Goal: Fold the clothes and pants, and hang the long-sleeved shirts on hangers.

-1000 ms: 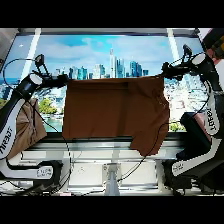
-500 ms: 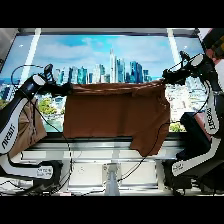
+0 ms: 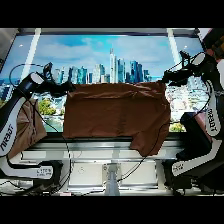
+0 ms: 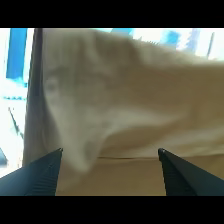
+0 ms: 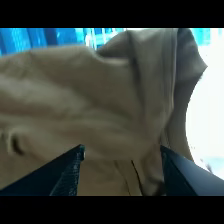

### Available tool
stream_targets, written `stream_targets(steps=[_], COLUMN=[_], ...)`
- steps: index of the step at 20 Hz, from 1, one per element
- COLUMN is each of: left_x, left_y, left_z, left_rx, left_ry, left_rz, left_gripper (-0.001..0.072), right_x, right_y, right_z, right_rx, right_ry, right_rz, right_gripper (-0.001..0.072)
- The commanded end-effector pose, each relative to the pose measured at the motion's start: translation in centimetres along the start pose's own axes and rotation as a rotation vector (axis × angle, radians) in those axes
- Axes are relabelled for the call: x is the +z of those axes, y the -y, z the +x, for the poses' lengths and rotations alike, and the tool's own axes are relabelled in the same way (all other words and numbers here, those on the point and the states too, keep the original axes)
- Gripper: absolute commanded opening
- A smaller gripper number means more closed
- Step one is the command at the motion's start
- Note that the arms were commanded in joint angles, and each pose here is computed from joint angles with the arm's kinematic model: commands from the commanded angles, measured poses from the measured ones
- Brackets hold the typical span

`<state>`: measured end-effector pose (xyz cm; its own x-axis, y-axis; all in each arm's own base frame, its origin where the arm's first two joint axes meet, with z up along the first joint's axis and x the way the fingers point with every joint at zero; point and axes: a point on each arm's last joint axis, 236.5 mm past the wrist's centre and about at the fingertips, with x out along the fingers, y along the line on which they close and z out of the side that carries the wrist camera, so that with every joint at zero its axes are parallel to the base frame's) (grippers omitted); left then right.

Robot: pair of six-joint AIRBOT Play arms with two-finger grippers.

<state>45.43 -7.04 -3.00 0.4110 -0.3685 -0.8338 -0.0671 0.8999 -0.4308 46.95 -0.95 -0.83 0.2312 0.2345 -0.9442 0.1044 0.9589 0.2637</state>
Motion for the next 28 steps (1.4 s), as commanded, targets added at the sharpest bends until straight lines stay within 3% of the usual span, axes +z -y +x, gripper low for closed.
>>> stream_targets(steps=[1,3,5,8,11,13,17,21,22,23,28], left_x=[2.0,1.7,0.7,-0.3,-4.8,-8.0,-11.8,-11.8,-11.8,-11.7,-11.7], left_y=[1.2,-0.7,-3.3,-5.6,-6.6,-7.1,-8.2,-8.3,-8.1,-8.1,-8.1], left_z=[-6.0,-11.2,-16.3,-22.3,-21.0,-18.5,-14.9,-14.6,-14.5,-14.5,-14.5], left_rx=[-0.015,0.049,0.129,0.221,0.23,0.215,0.195,0.191,0.184,0.181,0.182], left_ry=[0.054,0.058,0.082,0.223,0.182,0.112,0.006,0.016,0.017,0.018,0.018], left_rz=[0.083,0.102,0.113,0.113,0.075,0.051,0.007,0.0,-0.003,-0.003,-0.003], left_gripper=[0.0716,0.0711,0.0618,0.0617,0.0618,0.0618,0.0617,0.0617,0.0617,0.0617,0.0616], right_x=[-1.0,-1.4,-2.9,-7.5,-16.3,-21.6,-27.2,-23.2,-21.7,-19.9,-13.0], right_y=[-0.6,-1.3,-1.5,1.2,3.5,3.8,3.1,3.6,3.4,3.1,2.9], right_z=[-4.4,-8.5,-12.3,-14.9,-11.4,-8.1,-4.3,-5.4,-6.2,-7.4,-14.8], right_rx=[-0.027,-0.046,-0.085,-0.233,-0.278,-0.247,-0.168,-0.199,-0.201,-0.199,-0.228], right_ry=[0.024,0.104,0.184,0.252,0.136,0.06,-0.009,0.158,0.214,0.288,0.501], right_rz=[-0.067,-0.109,-0.137,-0.19,-0.183,-0.157,-0.072,-0.022,-0.019,-0.027,0.004], right_gripper=[0.0521,0.0522,0.0521,0.052,0.0517,0.0448,0.0448,0.0447,0.038,0.022,0.0223])
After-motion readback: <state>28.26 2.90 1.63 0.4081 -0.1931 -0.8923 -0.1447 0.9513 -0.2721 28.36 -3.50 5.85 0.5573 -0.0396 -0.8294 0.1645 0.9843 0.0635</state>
